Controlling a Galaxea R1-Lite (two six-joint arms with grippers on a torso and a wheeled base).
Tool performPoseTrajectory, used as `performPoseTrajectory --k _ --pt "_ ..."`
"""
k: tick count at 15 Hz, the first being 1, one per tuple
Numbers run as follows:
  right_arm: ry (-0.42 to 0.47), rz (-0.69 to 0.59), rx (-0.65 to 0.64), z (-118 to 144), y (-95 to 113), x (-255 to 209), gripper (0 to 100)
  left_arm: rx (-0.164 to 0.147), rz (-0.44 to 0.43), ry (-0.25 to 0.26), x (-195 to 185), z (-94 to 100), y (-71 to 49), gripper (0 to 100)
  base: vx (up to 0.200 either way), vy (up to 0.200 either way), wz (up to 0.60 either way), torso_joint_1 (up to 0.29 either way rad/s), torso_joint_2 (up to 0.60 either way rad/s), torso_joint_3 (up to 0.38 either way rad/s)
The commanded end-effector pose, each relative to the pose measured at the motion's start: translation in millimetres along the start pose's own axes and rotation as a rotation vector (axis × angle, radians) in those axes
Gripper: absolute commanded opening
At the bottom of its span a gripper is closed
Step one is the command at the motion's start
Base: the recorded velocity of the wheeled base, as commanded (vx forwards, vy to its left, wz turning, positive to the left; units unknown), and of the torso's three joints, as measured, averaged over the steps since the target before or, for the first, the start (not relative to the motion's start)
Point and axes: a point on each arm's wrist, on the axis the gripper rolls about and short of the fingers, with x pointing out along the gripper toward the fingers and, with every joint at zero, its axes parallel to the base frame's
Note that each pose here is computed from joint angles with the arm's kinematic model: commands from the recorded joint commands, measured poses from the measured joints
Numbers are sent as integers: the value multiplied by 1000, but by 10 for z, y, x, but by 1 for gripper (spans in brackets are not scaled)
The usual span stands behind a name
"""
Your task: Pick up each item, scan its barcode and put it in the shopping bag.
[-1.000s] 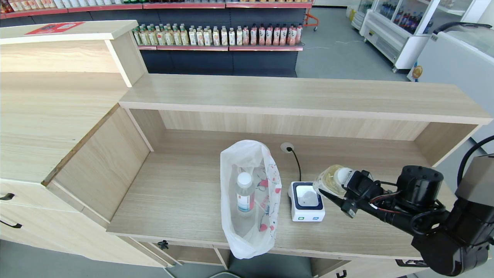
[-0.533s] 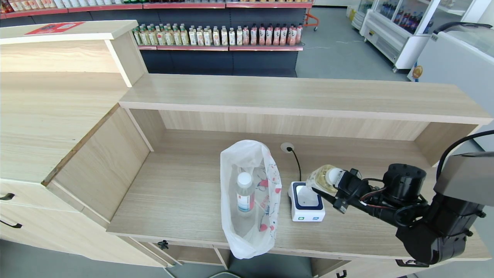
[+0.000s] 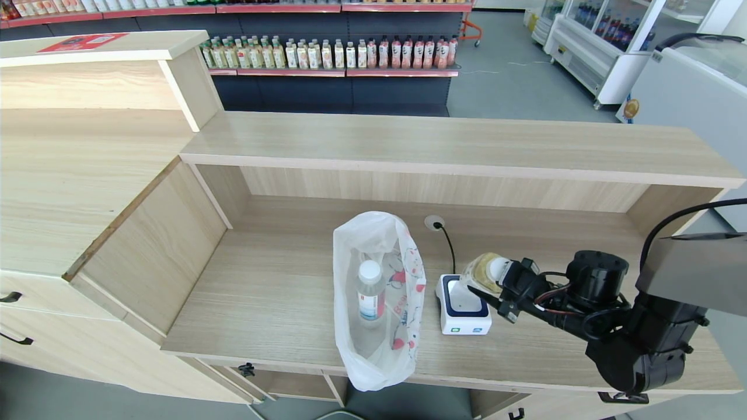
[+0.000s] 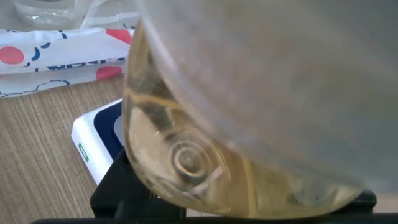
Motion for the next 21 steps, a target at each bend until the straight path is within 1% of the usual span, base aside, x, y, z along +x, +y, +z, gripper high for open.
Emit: performPoseTrajectory --k 1,8,14,17,20,21 --pt "7 8 3 -48 32 33 0 0 0 0 0 0 0 100 0 0 0 0 0 0" --pt "-1 4 -10 -100 33 122 0 0 0 0 0 0 0 100 0 0 0 0 0 0" --pt "-9 14 -13 -131 103 173 0 1 0 0 0 0 0 100 0 0 0 0 0 0" --pt "-10 13 -12 -130 100 176 0 1 0 0 0 0 0 100 0 0 0 0 0 0" --pt "-49 -29 -4 -15 0 147 0 1 0 0 0 0 0 100 0 0 0 0 0 0" --pt "-72 -46 54 95 -62 121 0 1 0 0 0 0 0 100 0 0 0 0 0 0"
